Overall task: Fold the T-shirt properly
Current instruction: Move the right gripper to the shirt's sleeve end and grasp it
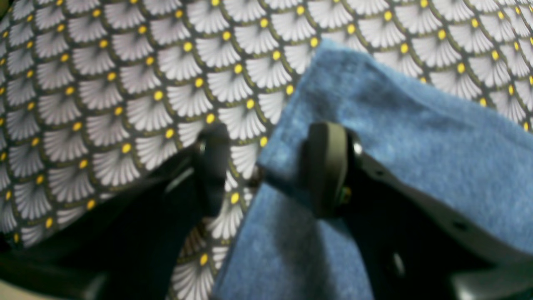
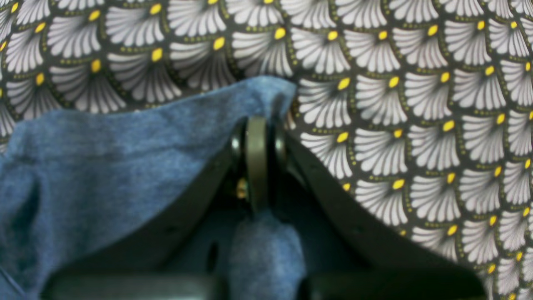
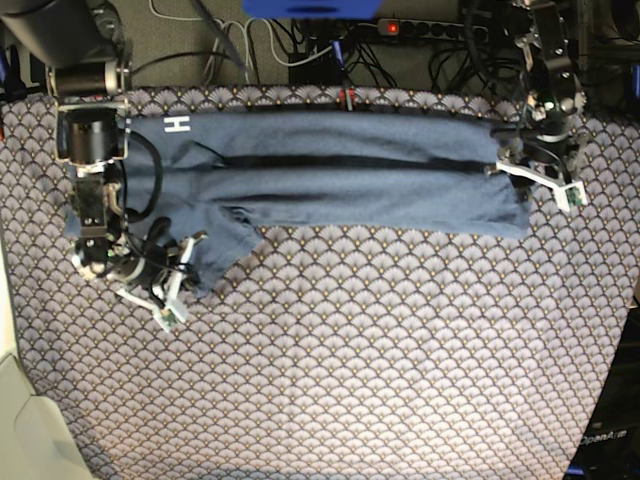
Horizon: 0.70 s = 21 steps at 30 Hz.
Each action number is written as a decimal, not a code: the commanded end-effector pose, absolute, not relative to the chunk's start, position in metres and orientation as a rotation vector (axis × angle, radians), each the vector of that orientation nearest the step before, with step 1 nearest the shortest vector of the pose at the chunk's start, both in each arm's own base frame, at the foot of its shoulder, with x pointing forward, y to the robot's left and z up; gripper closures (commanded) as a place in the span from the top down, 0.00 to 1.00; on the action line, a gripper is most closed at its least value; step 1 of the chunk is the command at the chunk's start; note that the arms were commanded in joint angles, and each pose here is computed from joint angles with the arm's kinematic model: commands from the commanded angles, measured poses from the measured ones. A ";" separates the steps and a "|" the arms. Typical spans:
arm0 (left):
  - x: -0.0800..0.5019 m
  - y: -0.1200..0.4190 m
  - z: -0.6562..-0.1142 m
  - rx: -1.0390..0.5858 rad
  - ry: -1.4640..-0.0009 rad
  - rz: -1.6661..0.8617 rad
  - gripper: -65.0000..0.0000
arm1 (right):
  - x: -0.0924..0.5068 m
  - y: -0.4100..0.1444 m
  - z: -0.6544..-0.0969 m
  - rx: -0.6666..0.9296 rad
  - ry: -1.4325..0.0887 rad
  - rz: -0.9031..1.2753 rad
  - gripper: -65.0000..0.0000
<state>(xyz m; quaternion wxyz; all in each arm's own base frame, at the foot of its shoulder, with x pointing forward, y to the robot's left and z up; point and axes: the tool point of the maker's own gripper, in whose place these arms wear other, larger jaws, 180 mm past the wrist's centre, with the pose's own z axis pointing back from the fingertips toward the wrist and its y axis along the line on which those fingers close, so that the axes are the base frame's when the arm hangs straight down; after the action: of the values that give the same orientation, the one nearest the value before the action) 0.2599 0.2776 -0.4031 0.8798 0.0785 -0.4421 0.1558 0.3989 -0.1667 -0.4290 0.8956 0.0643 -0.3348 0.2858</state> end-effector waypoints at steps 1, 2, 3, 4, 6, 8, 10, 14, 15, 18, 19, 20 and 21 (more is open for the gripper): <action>0.268 0.282 -0.391 0.177 -0.968 0.316 0.46 | 0.398 -0.184 -0.426 0.055 -0.654 0.618 0.00; 0.268 0.282 -0.391 0.177 -0.968 0.316 0.46 | 0.396 -0.184 -0.424 0.048 -0.664 0.627 0.00; 0.268 0.281 -0.391 0.176 -0.968 0.315 0.46 | 0.395 -0.184 -0.418 0.036 -0.683 0.637 0.00; 0.268 0.281 -0.391 0.176 -0.968 0.315 0.46 | 0.394 -0.189 -0.412 0.018 -0.701 0.638 0.00; 0.268 0.281 -0.390 0.176 -0.969 0.314 0.46 | 0.389 -0.191 -0.399 -0.006 -0.746 0.645 0.00; 0.268 0.281 -0.390 0.176 -0.969 0.314 0.46 | 0.381 -0.192 -0.389 -0.037 -0.760 0.656 0.00; 0.268 0.281 -0.390 0.176 -0.969 0.314 0.47 | 0.374 -0.195 -0.379 -0.072 -0.766 0.668 0.00; 0.268 0.281 -0.390 0.176 -0.971 0.315 0.47 | 0.352 -0.199 -0.362 -0.126 -0.791 0.676 0.00; 0.268 0.281 -0.390 0.176 -0.971 0.315 0.47 | 0.347 -0.198 -0.358 -0.133 -0.799 0.682 0.00; 0.269 0.281 -0.390 0.176 -0.971 0.315 0.47 | 0.327 -0.192 -0.347 -0.159 -0.813 0.712 0.00; 0.269 0.281 -0.389 0.175 -0.972 0.315 0.47 | 0.320 -0.192 -0.344 -0.166 -0.815 0.717 0.00; 0.269 0.281 -0.389 0.175 -0.972 0.315 0.47 | 0.314 -0.191 -0.341 -0.172 -0.818 0.715 0.00; 0.270 0.281 -0.389 0.174 -0.972 0.314 0.47 | 0.308 -0.191 -0.339 -0.175 -0.821 0.708 0.00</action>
<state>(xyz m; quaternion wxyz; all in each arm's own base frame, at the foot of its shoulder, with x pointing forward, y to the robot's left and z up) 0.2611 0.2763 -0.4028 0.8794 0.0767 -0.4433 0.1556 0.3019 -0.1890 -0.3488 0.8591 -0.0772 -0.3752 0.3393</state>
